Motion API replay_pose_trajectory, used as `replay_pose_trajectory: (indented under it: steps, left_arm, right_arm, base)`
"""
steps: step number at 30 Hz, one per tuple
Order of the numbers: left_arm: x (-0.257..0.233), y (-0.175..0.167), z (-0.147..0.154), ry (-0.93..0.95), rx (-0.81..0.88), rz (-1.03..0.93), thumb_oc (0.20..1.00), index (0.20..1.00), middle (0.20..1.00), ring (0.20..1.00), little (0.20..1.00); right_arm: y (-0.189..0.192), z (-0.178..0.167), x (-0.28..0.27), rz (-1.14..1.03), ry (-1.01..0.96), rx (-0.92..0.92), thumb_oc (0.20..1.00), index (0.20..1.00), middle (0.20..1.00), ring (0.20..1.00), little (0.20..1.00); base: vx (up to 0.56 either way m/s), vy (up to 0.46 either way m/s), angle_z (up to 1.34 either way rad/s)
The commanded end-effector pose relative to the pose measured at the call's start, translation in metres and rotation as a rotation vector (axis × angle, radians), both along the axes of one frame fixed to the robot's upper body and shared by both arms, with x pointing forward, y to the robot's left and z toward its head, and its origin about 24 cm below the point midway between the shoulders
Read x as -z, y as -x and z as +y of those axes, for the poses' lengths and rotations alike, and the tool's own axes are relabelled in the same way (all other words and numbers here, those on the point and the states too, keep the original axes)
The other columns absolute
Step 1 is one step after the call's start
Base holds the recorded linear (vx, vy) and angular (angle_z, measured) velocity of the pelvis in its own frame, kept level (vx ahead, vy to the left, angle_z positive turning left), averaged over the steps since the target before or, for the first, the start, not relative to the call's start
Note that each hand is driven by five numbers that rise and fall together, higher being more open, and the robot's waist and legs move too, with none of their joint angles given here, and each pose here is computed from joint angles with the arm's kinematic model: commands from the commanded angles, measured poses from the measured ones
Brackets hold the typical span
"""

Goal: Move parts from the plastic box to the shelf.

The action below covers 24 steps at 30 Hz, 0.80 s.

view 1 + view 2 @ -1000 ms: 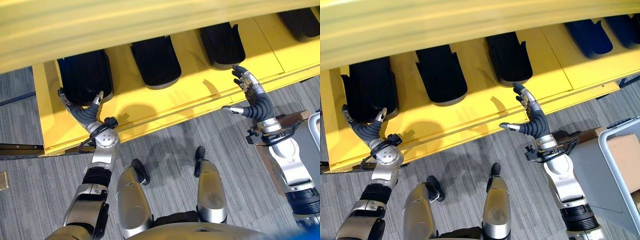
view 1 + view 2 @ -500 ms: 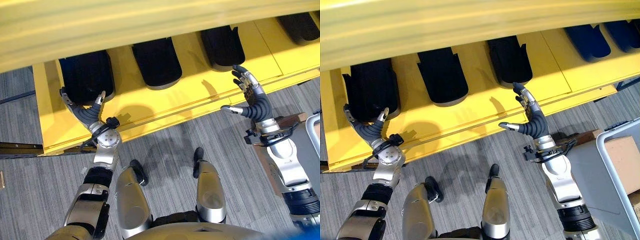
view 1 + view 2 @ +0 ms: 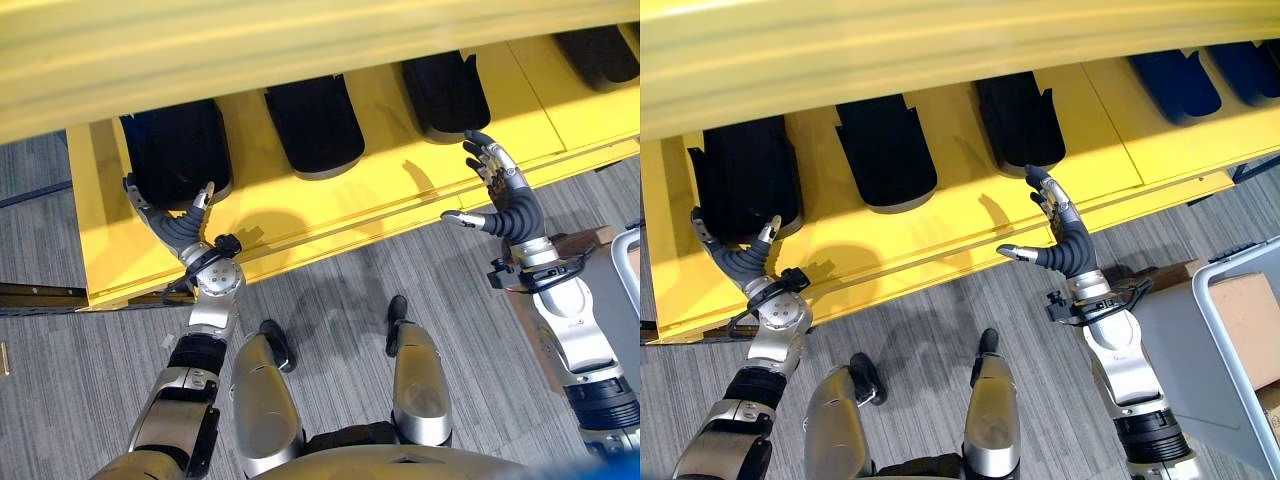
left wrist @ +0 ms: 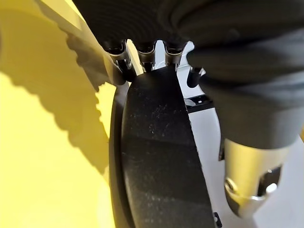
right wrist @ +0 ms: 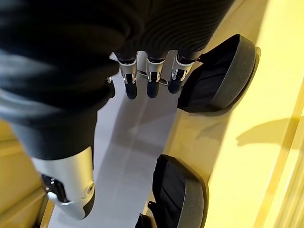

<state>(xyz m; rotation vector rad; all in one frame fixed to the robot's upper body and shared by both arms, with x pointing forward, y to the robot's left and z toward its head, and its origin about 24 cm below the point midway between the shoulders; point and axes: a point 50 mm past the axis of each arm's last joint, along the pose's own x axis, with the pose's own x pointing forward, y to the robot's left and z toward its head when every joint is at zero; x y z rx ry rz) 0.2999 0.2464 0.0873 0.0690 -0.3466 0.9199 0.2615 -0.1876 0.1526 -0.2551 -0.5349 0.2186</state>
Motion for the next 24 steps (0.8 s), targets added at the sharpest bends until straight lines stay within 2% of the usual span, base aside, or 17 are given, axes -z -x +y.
replay_pose_trajectory:
  steps: [1, 17, 24]
  left_arm:
    - [-0.007, -0.006, -0.031, -0.050, 0.139, -0.025, 1.000, 1.000, 1.000, 1.000, 1.000]
    - [-0.007, -0.008, -0.040, -0.064, 0.181, -0.014, 1.000, 1.000, 1.000, 1.000, 1.000]
    - [-0.009, -0.006, -0.037, -0.058, 0.102, -0.047, 1.000, 1.000, 1.000, 1.000, 1.000]
  right_arm:
    - [0.006, 0.003, -0.019, -0.132, -0.025, -0.018, 1.000, 1.000, 1.000, 1.000, 1.000]
    - [0.008, 0.004, -0.015, -0.125, -0.040, -0.025, 1.000, 1.000, 1.000, 1.000, 1.000]
    - [0.007, 0.006, -0.015, -0.120, -0.035, -0.036, 1.000, 1.000, 1.000, 1.000, 1.000]
  base:
    - [0.00, 0.000, 0.00]
    - [0.00, 0.000, 0.00]
    - [0.00, 0.000, 0.00]
